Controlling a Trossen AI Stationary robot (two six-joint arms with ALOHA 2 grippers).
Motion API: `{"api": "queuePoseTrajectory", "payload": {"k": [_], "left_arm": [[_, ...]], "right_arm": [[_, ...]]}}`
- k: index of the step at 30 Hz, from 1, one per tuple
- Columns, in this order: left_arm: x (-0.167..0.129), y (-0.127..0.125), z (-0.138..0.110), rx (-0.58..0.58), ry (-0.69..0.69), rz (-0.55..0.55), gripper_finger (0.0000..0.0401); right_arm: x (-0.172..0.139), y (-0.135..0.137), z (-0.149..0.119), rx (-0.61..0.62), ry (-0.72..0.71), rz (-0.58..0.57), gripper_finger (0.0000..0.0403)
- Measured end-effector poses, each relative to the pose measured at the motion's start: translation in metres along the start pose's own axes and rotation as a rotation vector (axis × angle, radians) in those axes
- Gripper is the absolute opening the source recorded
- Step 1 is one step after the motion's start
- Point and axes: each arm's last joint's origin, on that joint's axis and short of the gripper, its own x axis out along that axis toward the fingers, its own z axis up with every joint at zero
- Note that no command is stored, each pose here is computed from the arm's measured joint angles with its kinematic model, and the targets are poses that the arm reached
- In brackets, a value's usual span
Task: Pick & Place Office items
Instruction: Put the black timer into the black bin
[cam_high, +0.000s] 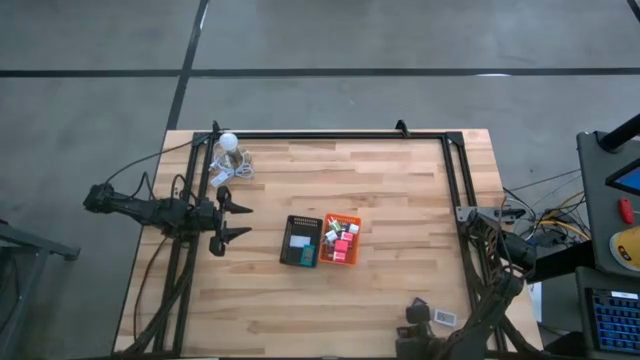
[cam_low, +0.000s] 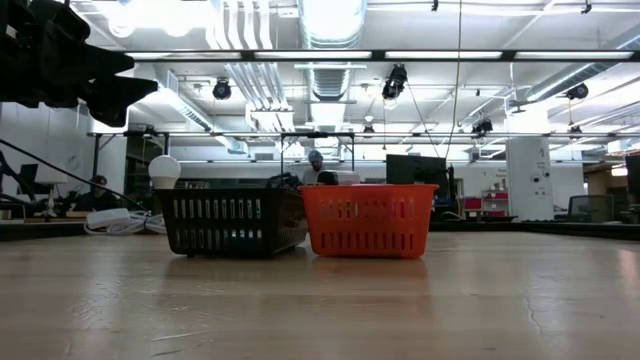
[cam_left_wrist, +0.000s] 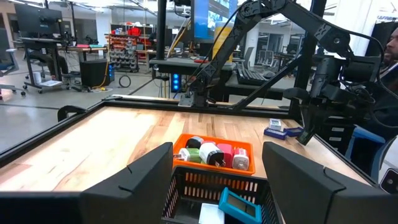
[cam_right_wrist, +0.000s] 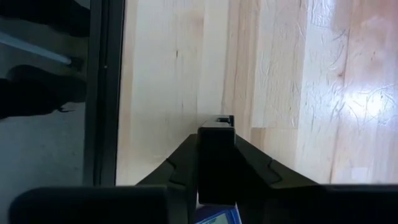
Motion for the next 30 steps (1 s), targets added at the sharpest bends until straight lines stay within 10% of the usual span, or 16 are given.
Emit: {"api": "queuePoseTrajectory", "payload": {"k": [17, 30], "left_arm": [[0.000, 0.000, 0.000, 0.000, 0.000, 0.000, 0.0252], [0.000, 0.000, 0.000, 0.000, 0.000, 0.000, 0.0252]], "right_arm": [[0.008, -0.038, 0.054, 0.140, 0.006, -0.018, 0.0064], [-0.023, -0.117, 0.115, 0.174, -0.136, 0.006, 0.0064]]}}
